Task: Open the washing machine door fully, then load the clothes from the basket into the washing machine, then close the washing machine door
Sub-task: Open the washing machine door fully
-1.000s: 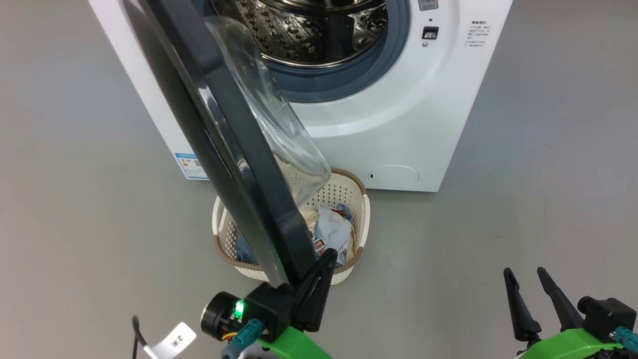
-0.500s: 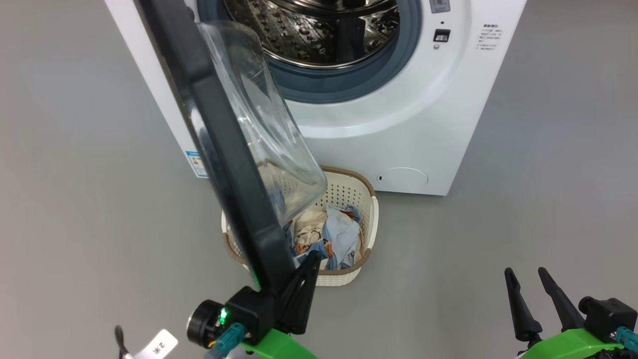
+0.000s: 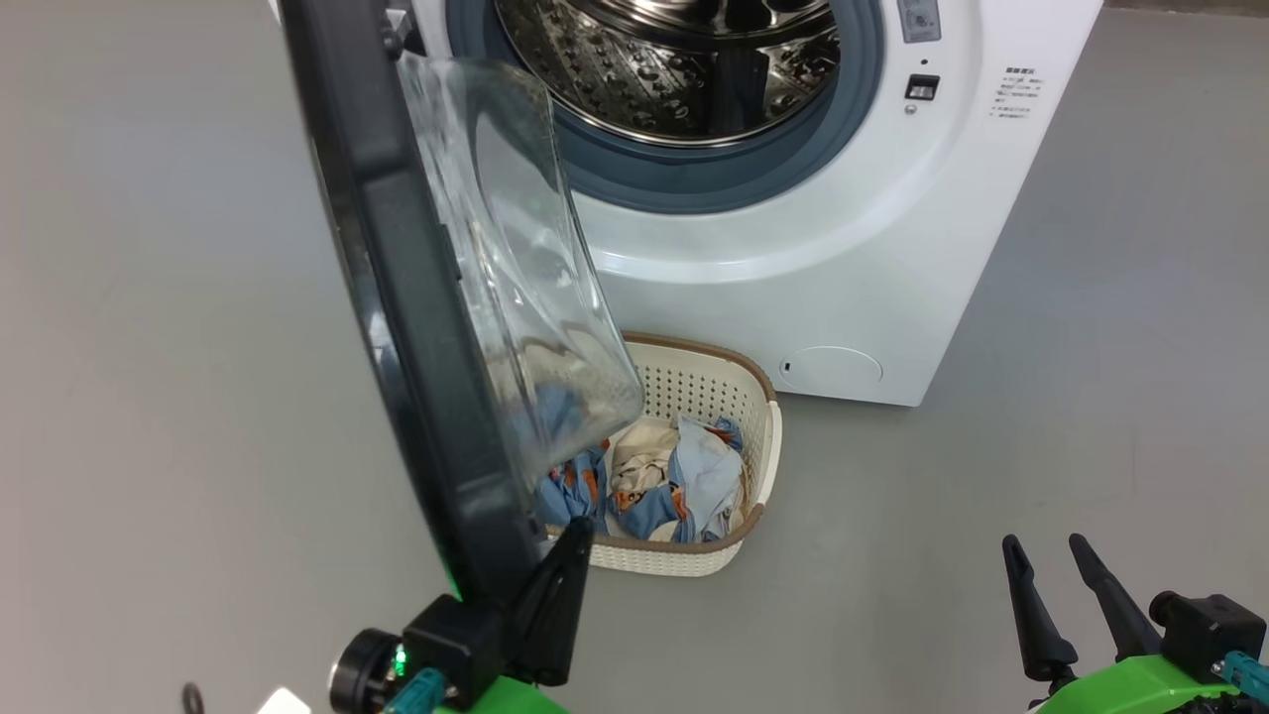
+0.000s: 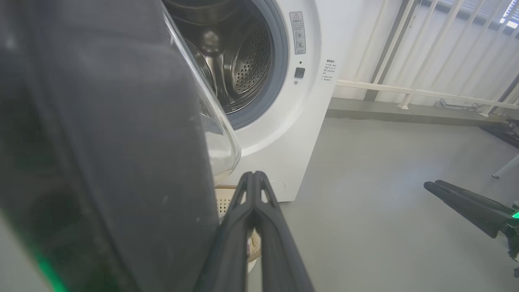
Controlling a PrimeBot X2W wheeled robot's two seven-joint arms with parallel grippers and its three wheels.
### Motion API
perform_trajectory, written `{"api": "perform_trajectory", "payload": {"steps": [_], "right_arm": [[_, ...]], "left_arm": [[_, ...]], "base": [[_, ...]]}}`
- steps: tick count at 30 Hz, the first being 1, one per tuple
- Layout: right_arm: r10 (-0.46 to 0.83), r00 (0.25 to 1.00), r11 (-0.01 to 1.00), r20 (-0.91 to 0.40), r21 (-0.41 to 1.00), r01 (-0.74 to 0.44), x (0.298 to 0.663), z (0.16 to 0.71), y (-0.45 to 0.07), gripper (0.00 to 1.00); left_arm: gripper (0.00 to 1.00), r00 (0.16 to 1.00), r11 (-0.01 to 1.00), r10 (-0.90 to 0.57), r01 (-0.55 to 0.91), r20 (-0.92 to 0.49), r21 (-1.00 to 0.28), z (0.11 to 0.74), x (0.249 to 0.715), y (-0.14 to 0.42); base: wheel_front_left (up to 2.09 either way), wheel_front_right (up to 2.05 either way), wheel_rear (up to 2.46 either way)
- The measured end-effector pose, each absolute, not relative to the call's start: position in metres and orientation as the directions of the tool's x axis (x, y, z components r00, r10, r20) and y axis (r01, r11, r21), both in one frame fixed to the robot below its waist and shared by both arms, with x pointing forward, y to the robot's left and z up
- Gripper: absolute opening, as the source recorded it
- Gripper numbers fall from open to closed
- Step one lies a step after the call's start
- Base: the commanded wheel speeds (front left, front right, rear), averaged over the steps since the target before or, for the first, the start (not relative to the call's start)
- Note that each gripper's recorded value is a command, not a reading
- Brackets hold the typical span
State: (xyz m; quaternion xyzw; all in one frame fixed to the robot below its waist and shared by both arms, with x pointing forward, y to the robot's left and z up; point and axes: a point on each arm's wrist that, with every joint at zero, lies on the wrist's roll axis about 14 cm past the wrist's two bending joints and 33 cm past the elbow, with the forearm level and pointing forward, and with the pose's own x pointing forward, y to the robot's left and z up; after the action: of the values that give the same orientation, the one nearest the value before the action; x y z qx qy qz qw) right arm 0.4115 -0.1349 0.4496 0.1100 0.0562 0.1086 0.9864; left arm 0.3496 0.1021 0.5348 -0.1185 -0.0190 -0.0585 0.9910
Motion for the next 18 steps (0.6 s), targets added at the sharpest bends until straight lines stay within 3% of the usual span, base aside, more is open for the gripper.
{"api": "perform_trajectory", "payload": {"steps": [18], "right_arm": [[0.278, 0.956, 0.939, -0.088, 0.232, -0.252, 0.418, 0.448, -0.116, 1.00]], "left_arm": [[0.00, 0.990, 0.968, 0.142, -0.134, 0.021, -0.212, 0.528, 0.332, 0.179]], "base": [[0.00, 0.00, 0.00]]}}
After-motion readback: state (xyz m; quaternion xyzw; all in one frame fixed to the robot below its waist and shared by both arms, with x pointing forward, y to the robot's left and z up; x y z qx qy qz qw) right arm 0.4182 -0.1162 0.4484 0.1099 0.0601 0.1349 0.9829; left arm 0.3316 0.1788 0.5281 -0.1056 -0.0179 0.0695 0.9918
